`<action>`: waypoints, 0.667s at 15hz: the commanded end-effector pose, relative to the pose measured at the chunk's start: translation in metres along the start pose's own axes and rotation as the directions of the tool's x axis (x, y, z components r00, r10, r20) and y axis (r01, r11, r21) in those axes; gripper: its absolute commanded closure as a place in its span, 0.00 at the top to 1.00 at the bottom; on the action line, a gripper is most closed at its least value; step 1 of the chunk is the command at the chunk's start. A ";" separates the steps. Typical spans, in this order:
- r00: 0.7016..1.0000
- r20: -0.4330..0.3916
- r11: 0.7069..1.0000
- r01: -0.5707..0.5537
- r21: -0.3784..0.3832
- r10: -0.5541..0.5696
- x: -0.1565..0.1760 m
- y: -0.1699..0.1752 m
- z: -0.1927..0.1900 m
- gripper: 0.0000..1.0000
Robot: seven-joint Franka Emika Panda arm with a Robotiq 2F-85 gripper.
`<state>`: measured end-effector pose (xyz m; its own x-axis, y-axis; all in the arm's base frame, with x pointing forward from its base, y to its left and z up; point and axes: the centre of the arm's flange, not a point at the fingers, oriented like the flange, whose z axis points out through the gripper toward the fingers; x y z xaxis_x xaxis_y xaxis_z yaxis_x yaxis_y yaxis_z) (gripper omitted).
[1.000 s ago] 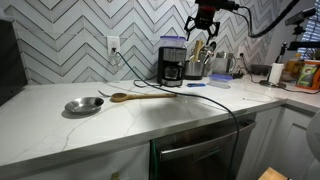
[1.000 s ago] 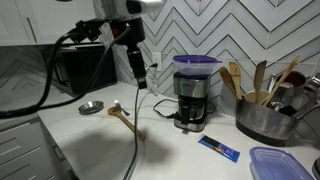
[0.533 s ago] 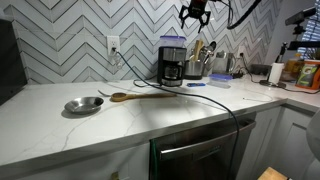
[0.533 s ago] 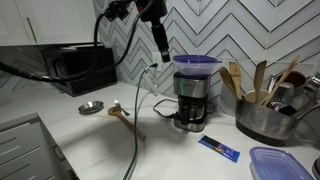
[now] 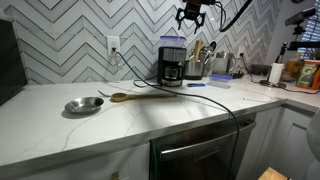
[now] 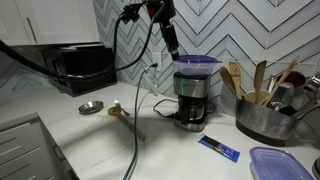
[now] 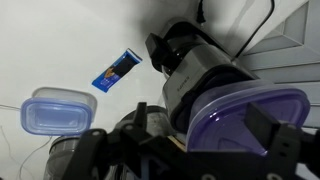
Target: Pick up the purple lid from the clear lunch box on the coffee machine and put it on the kitchen counter
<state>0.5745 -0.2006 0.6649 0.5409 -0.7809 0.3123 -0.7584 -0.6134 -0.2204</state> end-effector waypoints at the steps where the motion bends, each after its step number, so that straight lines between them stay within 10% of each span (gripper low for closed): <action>1: 0.999 -0.031 0.999 -0.029 -0.012 0.029 0.007 -0.010 0.008 1.00; 10: 0.995 -0.049 0.996 -0.087 -0.016 0.086 0.051 -0.038 0.032 1.00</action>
<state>0.6214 -0.2088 0.6540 0.4816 -0.8091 0.3368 -0.7900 -0.5672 -0.2329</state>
